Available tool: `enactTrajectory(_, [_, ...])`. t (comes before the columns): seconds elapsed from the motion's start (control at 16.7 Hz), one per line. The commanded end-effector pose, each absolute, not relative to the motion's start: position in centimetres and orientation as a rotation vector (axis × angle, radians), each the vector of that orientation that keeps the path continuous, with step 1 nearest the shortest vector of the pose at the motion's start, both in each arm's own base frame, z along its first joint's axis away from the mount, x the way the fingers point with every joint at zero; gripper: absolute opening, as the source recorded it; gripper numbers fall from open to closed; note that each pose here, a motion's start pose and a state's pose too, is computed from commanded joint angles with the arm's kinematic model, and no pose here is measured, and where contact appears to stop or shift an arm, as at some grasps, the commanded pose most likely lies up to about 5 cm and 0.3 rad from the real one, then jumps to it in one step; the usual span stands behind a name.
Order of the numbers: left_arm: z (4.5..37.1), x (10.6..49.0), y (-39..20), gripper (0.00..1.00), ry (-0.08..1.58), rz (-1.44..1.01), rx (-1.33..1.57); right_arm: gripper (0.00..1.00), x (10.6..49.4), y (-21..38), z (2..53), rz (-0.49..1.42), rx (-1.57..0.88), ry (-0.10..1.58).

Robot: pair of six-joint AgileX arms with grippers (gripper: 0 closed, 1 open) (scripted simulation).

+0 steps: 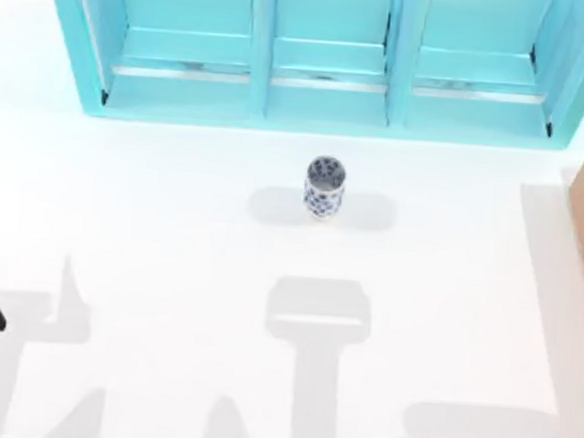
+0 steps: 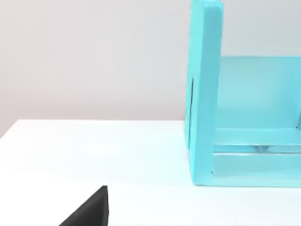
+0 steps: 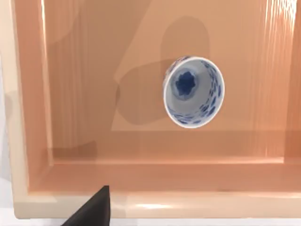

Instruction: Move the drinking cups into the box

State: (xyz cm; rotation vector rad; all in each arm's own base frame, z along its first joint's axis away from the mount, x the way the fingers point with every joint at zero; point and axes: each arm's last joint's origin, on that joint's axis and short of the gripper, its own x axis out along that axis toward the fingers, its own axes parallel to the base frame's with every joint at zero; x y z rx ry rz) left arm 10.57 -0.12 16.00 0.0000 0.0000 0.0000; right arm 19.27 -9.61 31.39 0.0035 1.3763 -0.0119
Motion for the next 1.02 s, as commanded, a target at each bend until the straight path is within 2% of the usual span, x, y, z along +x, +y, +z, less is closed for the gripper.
enactTrajectory(0.3, [16.0, 10.6, -0.1, 1.0, 0.0, 0.0, 0.0, 1.0, 19.3, -9.6, 31.4, -0.012, 0.003, 1.376])
enactTrajectory(0.48, [16.0, 10.6, -0.1, 1.0, 0.0, 0.0, 0.0, 1.0, 21.3, -9.0, 31.8, -0.009, 0.007, 1.392])
enactTrajectory(0.6, [16.0, 10.6, -0.1, 1.0, 0.0, 0.0, 0.0, 1.0, 24.2, -7.9, 32.2, -0.009, 0.011, 1.412])
enactTrajectory(0.78, [16.0, 10.6, -0.1, 1.0, 0.0, 0.0, 0.0, 1.0, 30.6, -4.4, 32.4, -0.013, 0.011, 1.436])
enactTrajectory(1.02, [16.0, 10.6, -0.1, 1.0, 0.0, 0.0, 0.0, 1.0, 38.9, 5.8, 30.6, -0.019, 0.002, 1.429])
